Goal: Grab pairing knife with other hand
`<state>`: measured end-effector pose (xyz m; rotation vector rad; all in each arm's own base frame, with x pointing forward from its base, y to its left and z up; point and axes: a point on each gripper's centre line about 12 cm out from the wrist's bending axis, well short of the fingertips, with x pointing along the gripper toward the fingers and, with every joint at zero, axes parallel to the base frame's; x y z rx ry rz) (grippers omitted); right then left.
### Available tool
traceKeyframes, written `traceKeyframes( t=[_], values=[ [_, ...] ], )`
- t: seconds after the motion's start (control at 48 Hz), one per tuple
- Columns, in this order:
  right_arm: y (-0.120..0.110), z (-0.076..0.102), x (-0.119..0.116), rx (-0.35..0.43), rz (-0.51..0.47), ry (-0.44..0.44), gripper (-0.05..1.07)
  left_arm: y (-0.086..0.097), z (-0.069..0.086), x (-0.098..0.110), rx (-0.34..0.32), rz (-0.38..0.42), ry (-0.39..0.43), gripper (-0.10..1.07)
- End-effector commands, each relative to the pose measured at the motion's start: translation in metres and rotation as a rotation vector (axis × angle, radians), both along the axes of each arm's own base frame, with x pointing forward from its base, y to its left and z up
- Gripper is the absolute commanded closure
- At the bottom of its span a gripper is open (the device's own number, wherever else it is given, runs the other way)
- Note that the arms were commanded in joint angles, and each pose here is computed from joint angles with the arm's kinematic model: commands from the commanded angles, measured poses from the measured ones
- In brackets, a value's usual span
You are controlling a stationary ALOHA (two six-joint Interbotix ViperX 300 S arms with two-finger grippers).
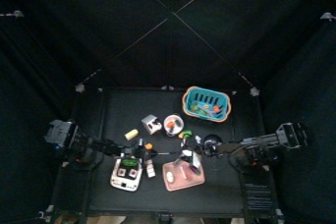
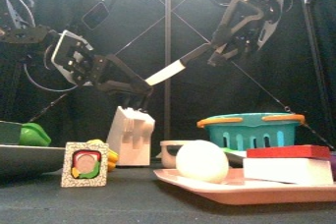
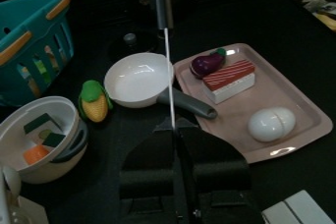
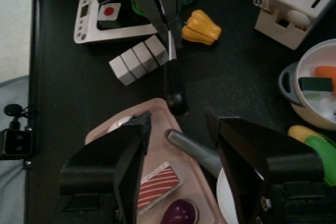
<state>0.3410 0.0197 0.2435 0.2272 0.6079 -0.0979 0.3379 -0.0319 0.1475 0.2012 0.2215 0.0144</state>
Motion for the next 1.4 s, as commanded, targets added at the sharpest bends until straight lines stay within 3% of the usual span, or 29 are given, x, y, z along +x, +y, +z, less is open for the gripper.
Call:
traceKeyframes(
  t=[0.0, 0.229, 0.5, 0.833, 0.958, 1.125, 1.375],
  values=[
    [0.0, 0.014, 0.009, 0.0, 0.001, -0.039, 0.2, -0.001, 0.007, 0.005, -0.001, -0.003, -0.028, 0.67],
    [0.001, 0.016, 0.016, -0.001, 0.005, -0.047, 0.22, -0.001, 0.003, 0.006, -0.001, -0.002, -0.017, 0.67],
    [0.002, 0.011, 0.017, -0.005, 0.006, -0.029, 0.37, -0.001, 0.003, 0.007, -0.001, -0.001, -0.017, 0.67],
    [0.001, 0.006, 0.019, -0.008, 0.001, -0.01, 0.4, -0.002, 0.004, 0.007, -0.001, -0.002, -0.02, 0.67],
    [0.002, 0.003, 0.017, -0.009, -0.001, 0.005, 0.46, -0.001, 0.003, 0.006, 0.001, -0.001, -0.017, 0.67],
    [0.002, -0.003, 0.018, -0.01, -0.004, 0.027, 0.55, -0.001, 0.007, 0.008, -0.001, -0.001, -0.029, 0.67],
    [0.002, -0.012, 0.022, -0.015, -0.003, 0.053, 0.56, 0.0, 0.014, 0.012, -0.007, 0.008, -0.068, 0.67]
  ],
)
